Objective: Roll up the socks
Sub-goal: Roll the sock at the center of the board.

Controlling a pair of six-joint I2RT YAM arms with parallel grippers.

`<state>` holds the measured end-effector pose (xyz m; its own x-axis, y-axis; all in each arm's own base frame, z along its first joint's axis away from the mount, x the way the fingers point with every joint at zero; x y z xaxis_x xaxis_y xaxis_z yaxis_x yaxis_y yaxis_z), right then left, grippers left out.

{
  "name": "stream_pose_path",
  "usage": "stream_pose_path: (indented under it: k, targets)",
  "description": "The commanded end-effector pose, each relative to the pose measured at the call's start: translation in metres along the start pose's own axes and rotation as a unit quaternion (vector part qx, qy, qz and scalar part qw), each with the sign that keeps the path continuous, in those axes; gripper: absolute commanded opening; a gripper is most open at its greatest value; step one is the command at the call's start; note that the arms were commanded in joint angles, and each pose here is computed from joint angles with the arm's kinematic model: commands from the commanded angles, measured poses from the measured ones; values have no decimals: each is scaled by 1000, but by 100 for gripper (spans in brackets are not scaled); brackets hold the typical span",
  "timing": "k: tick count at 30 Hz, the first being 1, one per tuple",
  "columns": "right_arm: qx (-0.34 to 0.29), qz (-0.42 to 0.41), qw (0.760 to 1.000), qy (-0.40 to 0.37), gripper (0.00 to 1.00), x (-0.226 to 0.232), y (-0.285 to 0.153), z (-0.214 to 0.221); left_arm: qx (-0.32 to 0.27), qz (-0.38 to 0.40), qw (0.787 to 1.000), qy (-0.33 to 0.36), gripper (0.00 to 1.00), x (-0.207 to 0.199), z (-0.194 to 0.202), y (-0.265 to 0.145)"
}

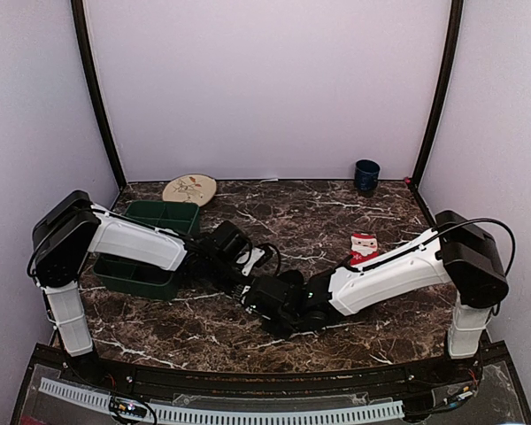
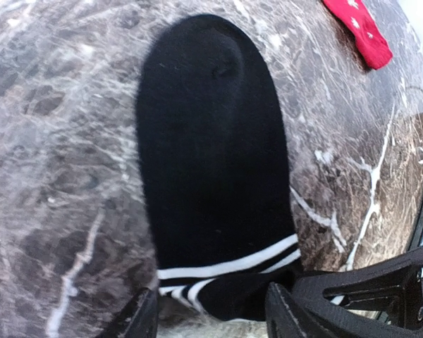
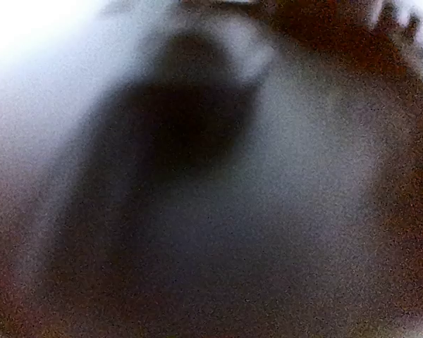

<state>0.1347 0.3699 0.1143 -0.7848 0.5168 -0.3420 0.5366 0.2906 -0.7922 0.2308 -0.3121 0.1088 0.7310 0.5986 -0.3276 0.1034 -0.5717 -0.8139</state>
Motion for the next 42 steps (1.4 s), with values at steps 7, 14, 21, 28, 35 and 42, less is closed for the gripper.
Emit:
stream_pose_path:
  k: [7,14,21,28,35,42]
  targets:
    - [32,-9,999,10,0,-6,4,12,41,-46,997,-53,58,18,22,-12]
    - [26,-27,999,25,0,-7,3,10,27,-68,993,-95,58,32,32,-20]
    - [27,-45,998,45,0,-10,2,11,-10,-87,988,-128,58,44,32,-34]
    - [20,-71,993,93,0,-25,-3,7,-18,-82,988,-130,58,45,37,-35]
    - [13,-145,970,193,0,-57,-2,4,-41,-68,990,-116,57,42,45,-39]
    - [37,-235,934,265,0,-76,14,5,-55,-40,993,-95,58,37,47,-40]
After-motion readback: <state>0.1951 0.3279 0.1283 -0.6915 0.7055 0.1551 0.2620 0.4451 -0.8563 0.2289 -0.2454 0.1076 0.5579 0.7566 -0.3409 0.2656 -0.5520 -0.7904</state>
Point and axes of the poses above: each gripper's point midway between its finger pads, its own y axis out along the fingers, its own x axis along the line the jaws close on, z = x × y, the point moved 10 cm from there along -y, back along the fingers, and after that the axes turned 7 degrees about y, right-handed, at the moved point
